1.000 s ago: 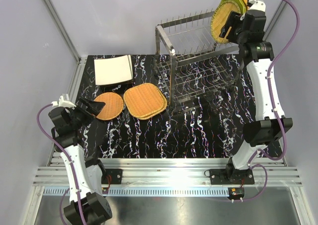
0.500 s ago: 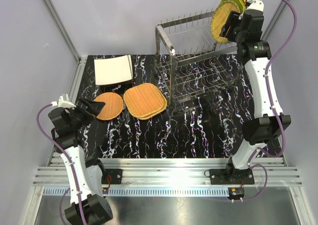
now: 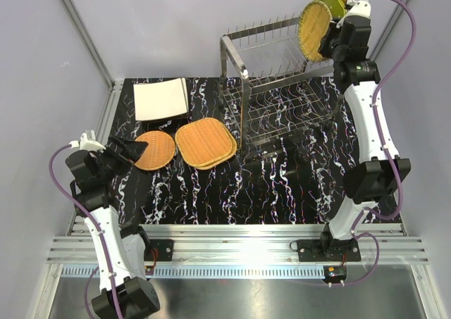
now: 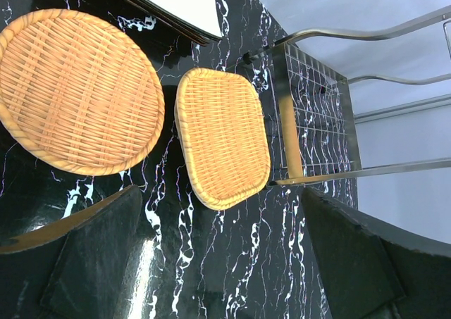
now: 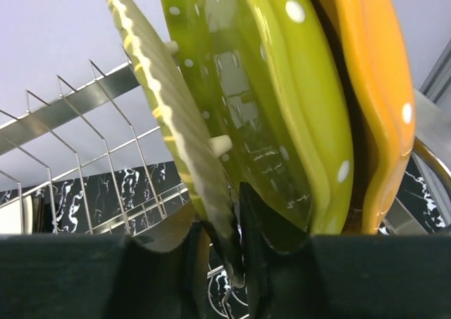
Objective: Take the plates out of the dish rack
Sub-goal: Grab a plate with the right arm
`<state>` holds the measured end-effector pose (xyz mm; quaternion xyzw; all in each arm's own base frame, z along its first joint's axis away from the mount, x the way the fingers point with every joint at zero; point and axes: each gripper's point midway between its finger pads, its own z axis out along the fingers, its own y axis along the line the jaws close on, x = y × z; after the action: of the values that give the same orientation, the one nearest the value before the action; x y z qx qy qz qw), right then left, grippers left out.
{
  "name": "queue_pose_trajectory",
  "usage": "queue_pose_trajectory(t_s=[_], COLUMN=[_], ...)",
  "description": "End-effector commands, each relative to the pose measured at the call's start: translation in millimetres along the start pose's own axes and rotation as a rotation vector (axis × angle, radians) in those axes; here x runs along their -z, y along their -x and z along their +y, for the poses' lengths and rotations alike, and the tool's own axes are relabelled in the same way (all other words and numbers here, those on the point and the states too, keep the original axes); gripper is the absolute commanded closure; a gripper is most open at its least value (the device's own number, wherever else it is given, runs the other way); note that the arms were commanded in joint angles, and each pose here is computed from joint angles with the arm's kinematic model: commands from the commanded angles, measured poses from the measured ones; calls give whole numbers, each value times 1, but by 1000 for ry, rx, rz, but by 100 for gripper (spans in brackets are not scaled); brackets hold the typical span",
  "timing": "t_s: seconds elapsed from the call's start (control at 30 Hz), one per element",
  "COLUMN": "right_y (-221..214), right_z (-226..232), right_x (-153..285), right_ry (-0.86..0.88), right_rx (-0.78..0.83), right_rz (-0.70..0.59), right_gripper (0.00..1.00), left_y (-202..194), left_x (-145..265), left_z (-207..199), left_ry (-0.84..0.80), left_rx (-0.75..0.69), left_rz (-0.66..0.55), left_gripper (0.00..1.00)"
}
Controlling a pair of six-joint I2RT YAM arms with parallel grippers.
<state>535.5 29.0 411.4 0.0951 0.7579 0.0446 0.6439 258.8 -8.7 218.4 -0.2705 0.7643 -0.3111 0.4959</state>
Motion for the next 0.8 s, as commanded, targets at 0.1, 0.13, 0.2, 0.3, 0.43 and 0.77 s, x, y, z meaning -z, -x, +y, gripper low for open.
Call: queue_pose_trajectory(t_s=[0.1, 0.13, 0.2, 0.3, 0.43, 0.77], right_y=[46, 53, 63, 84, 105, 146], right_z=[14, 16, 20, 25, 33, 42], right_x=[19, 21, 29, 39, 51, 71], right_ry=[80, 93, 114, 146, 181, 212], right_rx=[47, 53, 71, 86, 96, 80], right_rz=[-172, -203, -241, -328, -402, -506], right_gripper=[86, 89, 96, 100, 100, 100], left_y=[11, 13, 14, 18, 23, 27], left_x=[5, 5, 5, 7, 9, 10], left_z=[-26, -28, -32, -41, -55, -98], left_ry=[-82, -91, -105, -133, -181, -307], left_rx=[-17, -21, -12, -15, -23, -64], left_rz=[-9, -13, -6, -3, 2, 65], left_gripper=[1, 1, 1, 1, 1, 1])
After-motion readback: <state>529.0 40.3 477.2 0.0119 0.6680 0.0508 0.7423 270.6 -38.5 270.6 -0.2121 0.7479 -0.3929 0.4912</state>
